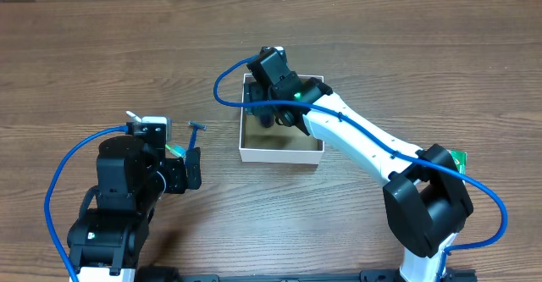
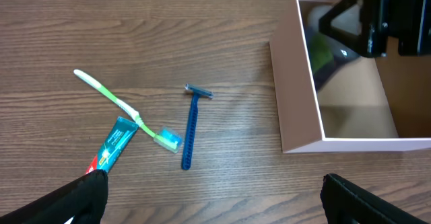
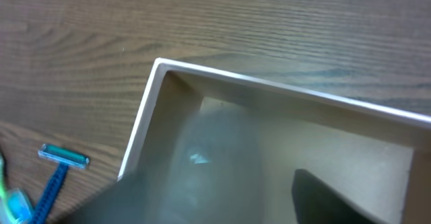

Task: Pack container
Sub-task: 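Carry the bottle into the box's left side and release it, then move the right gripper to the green Dettol soap bar and grasp it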

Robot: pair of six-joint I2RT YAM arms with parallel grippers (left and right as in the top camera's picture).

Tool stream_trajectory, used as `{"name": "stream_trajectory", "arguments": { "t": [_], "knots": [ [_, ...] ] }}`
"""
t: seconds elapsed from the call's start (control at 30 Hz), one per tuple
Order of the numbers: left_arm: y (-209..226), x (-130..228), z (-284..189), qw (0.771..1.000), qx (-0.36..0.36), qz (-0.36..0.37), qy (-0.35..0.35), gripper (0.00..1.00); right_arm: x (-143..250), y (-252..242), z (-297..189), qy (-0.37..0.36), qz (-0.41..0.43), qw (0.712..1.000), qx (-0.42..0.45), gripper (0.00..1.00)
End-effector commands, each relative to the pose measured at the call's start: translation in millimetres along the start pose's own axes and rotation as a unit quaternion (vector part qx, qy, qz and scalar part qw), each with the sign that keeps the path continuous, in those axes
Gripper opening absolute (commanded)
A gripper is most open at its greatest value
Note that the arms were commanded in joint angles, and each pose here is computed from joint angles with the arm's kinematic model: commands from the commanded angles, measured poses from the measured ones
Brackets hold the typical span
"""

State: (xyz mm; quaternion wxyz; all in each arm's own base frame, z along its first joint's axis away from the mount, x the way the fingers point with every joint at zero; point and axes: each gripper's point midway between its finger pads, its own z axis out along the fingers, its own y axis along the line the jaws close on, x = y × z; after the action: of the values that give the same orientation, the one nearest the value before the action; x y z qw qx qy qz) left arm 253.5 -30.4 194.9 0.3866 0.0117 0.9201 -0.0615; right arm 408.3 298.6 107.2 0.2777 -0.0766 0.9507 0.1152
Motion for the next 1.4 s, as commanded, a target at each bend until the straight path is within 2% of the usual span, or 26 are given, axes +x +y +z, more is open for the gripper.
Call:
{"name": "stream_trajectory", "arguments": {
  "t": [0.0, 0.13, 0.33, 0.4, 0.47, 0.53, 0.6, 0.67, 0.77, 0.9, 0.97, 1.13, 1.37],
  "knots": [
    [1, -10, -6, 1.000, -0.003, -0.004, -0.015, 1.00, -16, 9, -20, -0.020, 0.005, 1.000, -0.014, 0.98],
    [1, -10, -6, 1.000, -0.003, -0.004, -0.015, 1.00, -24, 4, -46, -0.035, -0.002, 0.999, -0.005, 1.00],
    [1, -11, -6, 1.000, -0.003, -0.004, -0.015, 1.00, -63, -49, -159, -0.152, 0.096, 0.981, 0.077, 1.00],
    [1, -10, -6, 1.000, -0.003, -0.004, -0.015, 1.00, -66, -83, -200, -0.182, 0.146, 0.966, 0.109, 1.00],
    [1, -10, -6, 1.000, -0.003, -0.004, -0.015, 1.00, -50, -146, -238, -0.188, 0.240, 0.936, 0.177, 1.00],
    [1, -11, -6, 1.000, -0.003, -0.004, -0.016, 1.00, -24, -204, -255, -0.164, 0.330, 0.898, 0.239, 1.00],
    [1, -11, -6, 1.000, -0.003, -0.004, -0.016, 1.00, -4, -243, -262, -0.131, 0.373, 0.875, 0.277, 1.00],
    [1, -11, -6, 1.000, -0.003, -0.004, -0.016, 1.00, 27, -296, -260, -0.069, 0.403, 0.858, 0.312, 1.00],
    [1, -11, -6, 1.000, -0.003, -0.004, -0.015, 1.00, 62, -337, -251, -0.019, 0.438, 0.837, 0.328, 1.00],
    [1, -11, -6, 1.000, -0.003, -0.004, -0.017, 1.00, 107, -372, -204, 0.044, 0.438, 0.864, 0.245, 1.00],
    [1, -14, -6, 1.000, -0.002, -0.004, -0.021, 1.00, 145, -392, -182, 0.076, 0.439, 0.862, 0.242, 1.00],
    [0, -15, -6, 1.000, -0.002, -0.003, -0.025, 1.00, 194, -408, -151, 0.121, 0.438, 0.858, 0.240, 1.00],
    [0, -15, -6, 1.000, 0.000, -0.003, -0.025, 1.00, 209, -411, -123, 0.154, 0.436, 0.856, 0.231, 1.00]
  ]
}}
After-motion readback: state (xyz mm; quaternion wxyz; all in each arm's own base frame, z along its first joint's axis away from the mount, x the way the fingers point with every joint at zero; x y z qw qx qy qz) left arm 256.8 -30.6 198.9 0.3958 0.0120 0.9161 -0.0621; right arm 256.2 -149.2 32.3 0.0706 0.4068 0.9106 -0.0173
